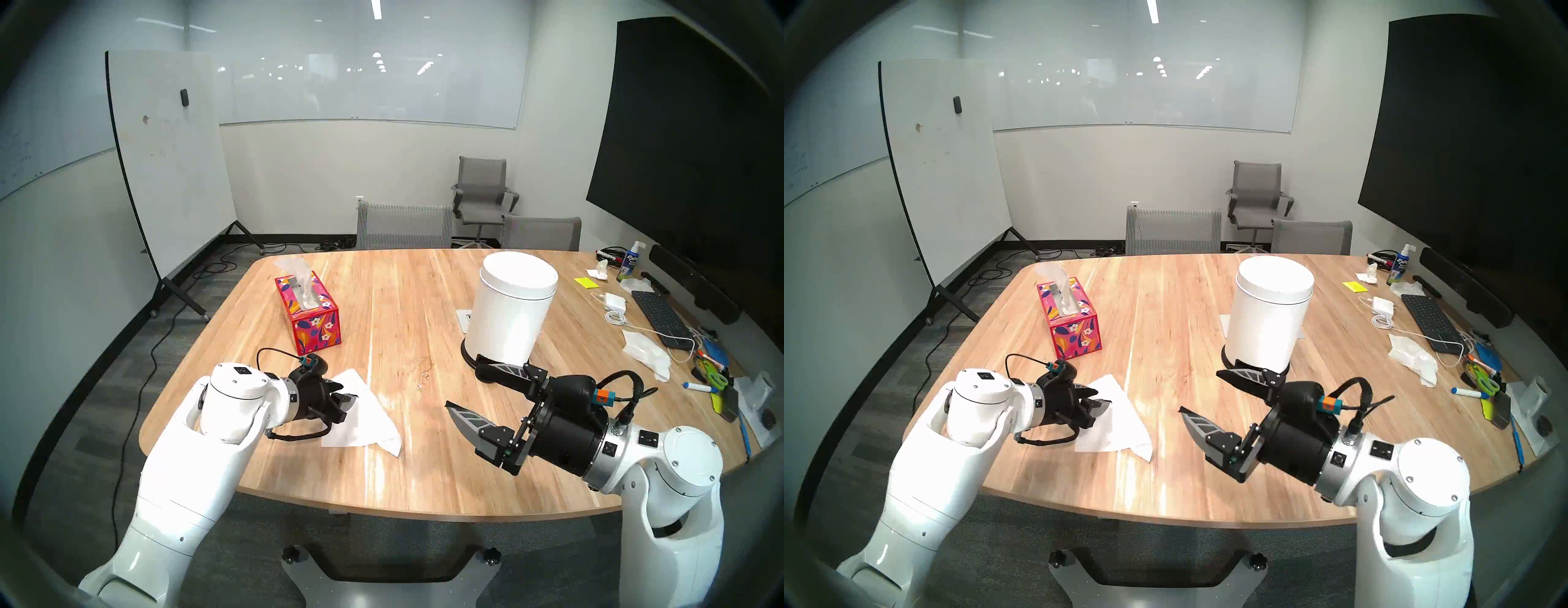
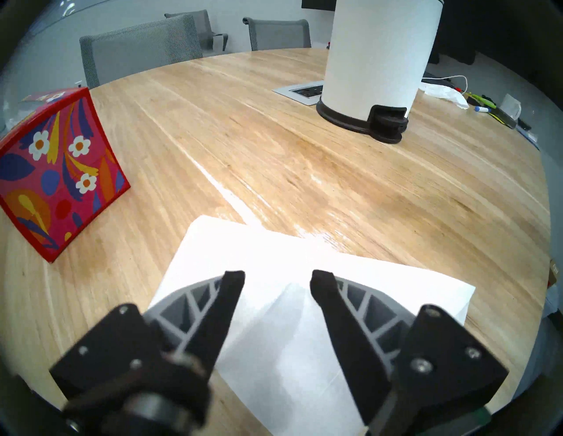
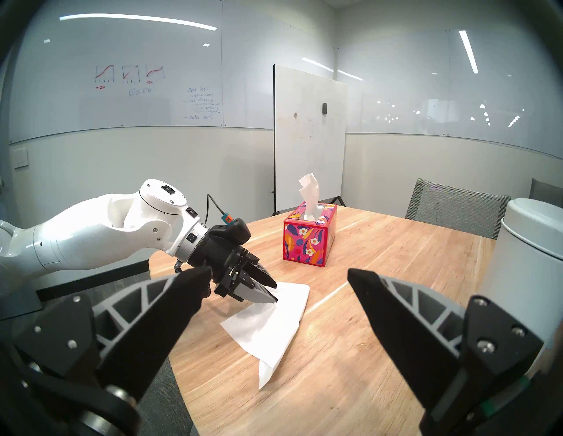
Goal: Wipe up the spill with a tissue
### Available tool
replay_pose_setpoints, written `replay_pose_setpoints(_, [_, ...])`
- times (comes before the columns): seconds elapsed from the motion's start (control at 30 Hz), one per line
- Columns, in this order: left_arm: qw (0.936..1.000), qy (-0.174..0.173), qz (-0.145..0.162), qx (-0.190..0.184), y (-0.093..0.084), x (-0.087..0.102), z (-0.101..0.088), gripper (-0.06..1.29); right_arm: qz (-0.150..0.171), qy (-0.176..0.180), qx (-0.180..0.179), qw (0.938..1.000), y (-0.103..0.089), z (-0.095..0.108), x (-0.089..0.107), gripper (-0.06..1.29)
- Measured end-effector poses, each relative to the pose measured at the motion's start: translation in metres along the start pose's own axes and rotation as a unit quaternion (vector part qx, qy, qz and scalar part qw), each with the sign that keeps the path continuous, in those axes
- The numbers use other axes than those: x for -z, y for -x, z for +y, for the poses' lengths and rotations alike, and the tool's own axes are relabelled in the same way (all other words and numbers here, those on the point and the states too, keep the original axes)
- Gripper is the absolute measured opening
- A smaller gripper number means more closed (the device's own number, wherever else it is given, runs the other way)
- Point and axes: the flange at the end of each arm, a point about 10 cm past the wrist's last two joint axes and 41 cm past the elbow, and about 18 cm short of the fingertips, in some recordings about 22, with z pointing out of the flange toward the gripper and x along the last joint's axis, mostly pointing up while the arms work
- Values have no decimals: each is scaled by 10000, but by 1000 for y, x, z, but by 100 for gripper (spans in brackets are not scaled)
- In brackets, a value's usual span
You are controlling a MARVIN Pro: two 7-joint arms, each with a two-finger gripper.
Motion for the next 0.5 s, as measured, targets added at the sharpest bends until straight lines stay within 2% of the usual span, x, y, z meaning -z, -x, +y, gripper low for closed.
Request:
replay_pose_setpoints(0.13, [10000,-32,-29,-20,4,-1,-1,70,0,0,0,10000,0,0,0,122])
replay_pose_setpoints(0.37, [10000,-40,-40,-39,7,-3,-1,70,0,0,0,10000,0,0,0,122])
replay_pose_setpoints(0.4, [10000,-38,-42,-44,8,-4,-1,63,0,0,0,10000,0,0,0,122])
replay_pose_setpoints(0.43, [10000,-36,-43,-47,8,-4,0,46,0,0,0,10000,0,0,0,122])
replay_pose_setpoints(0.5, [10000,-30,-44,-50,9,-5,0,26,0,0,0,10000,0,0,0,122])
